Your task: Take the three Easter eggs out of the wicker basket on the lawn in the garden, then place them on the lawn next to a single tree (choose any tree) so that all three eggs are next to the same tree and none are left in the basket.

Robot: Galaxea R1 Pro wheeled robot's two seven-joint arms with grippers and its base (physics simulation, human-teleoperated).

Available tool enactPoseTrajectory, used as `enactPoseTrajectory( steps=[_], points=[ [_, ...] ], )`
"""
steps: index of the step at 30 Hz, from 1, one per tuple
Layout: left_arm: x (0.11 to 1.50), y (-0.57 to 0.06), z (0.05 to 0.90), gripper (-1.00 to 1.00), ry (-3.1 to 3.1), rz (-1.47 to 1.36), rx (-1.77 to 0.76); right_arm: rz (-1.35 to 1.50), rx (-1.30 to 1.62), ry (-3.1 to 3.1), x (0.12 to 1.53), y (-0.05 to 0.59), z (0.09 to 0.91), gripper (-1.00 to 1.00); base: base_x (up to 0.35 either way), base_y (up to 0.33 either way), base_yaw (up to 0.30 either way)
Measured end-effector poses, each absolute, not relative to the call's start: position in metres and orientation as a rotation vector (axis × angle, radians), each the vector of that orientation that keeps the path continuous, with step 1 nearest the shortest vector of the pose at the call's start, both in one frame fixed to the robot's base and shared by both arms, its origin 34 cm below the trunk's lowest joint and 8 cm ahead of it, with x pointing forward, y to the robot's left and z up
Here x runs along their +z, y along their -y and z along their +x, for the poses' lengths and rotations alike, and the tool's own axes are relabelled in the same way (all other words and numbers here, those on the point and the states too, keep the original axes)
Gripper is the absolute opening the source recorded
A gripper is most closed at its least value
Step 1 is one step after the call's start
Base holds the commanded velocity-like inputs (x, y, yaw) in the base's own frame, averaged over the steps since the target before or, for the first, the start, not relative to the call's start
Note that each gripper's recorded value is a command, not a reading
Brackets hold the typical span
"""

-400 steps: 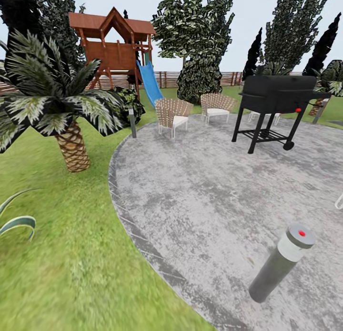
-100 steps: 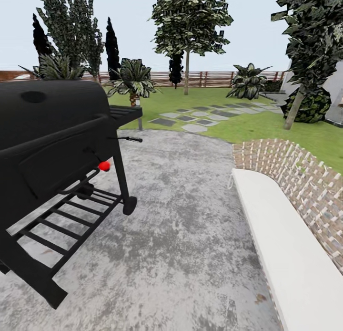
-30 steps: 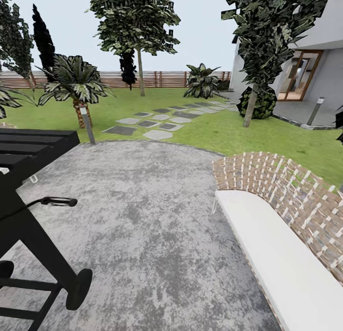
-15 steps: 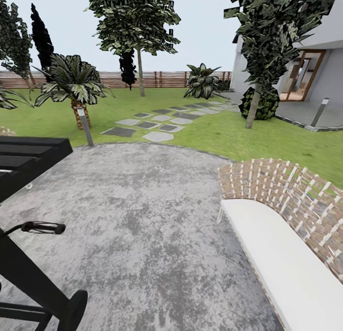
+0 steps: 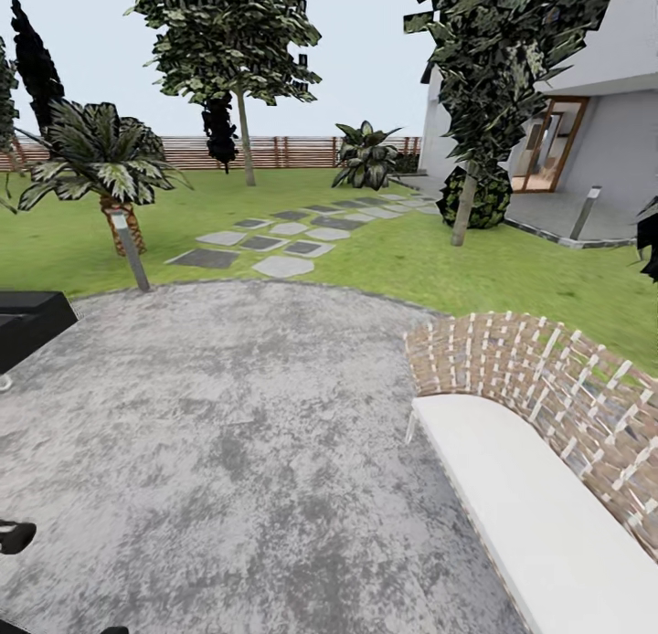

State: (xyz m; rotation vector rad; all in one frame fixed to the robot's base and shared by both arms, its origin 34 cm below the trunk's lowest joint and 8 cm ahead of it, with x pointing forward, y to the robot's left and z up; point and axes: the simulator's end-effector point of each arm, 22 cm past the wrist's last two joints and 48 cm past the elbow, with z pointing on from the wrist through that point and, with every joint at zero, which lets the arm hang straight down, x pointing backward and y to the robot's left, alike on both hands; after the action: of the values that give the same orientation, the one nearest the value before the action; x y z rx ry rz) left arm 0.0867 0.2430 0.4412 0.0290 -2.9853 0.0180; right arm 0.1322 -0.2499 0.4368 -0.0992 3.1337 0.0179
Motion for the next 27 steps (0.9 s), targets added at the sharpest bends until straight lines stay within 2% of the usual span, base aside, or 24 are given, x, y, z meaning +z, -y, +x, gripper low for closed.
enactPoseTrajectory(
  steps=[27],
  points=[
    [0.4412, -0.2429, 0.0867, 1.0, 2.985, 0.029, 0.019, -0.1, 0.02, -3.134, 0.4368, 0.2489, 0.1322, 1.0, 0.337, 0.0, -0.001]
  ],
)
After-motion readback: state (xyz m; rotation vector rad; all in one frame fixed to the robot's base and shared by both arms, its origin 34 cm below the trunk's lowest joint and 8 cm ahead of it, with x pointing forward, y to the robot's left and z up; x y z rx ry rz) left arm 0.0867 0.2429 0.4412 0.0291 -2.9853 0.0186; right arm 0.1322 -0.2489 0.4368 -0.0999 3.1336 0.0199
